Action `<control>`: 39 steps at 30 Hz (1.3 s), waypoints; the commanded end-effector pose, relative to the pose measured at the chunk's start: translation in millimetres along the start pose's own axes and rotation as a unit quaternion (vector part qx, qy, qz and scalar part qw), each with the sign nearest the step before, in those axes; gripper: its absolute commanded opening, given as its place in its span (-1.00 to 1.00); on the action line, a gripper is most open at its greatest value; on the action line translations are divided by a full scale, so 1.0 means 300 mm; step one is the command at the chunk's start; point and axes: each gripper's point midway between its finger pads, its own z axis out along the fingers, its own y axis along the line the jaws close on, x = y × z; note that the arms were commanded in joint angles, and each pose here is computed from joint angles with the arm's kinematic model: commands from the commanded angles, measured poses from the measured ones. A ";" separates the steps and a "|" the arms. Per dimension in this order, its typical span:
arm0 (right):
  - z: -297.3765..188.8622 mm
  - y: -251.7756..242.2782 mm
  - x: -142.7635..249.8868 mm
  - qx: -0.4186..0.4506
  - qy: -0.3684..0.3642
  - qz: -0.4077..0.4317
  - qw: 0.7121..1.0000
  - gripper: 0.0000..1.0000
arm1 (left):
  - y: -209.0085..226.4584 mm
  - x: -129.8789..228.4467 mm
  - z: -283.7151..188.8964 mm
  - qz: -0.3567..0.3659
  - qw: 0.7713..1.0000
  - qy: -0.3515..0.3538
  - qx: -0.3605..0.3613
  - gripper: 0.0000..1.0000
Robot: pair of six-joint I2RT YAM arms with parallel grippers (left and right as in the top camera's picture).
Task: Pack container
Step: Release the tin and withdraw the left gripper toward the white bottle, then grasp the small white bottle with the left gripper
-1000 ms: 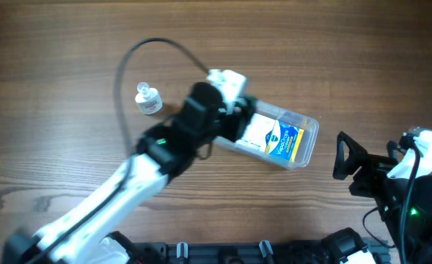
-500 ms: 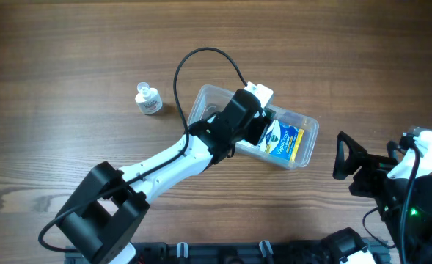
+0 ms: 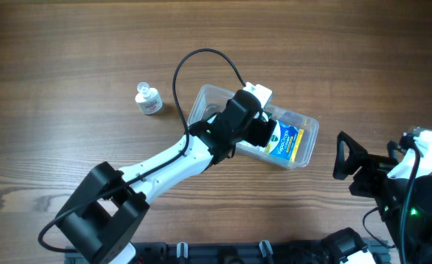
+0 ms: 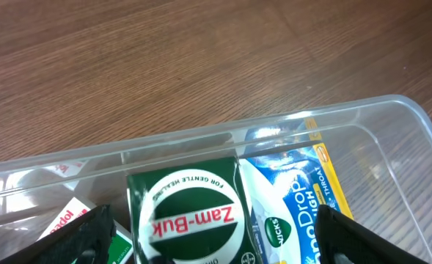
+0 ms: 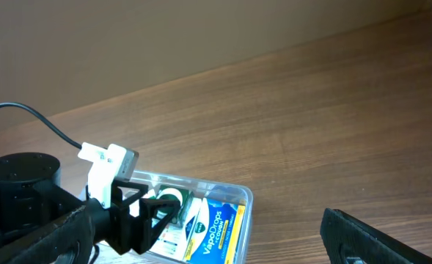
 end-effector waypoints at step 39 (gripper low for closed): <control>-0.007 -0.004 -0.011 0.003 -0.007 0.002 1.000 0.99 | 0.918 0.056 -0.417 -0.255 0.944 0.085 -0.189 -0.06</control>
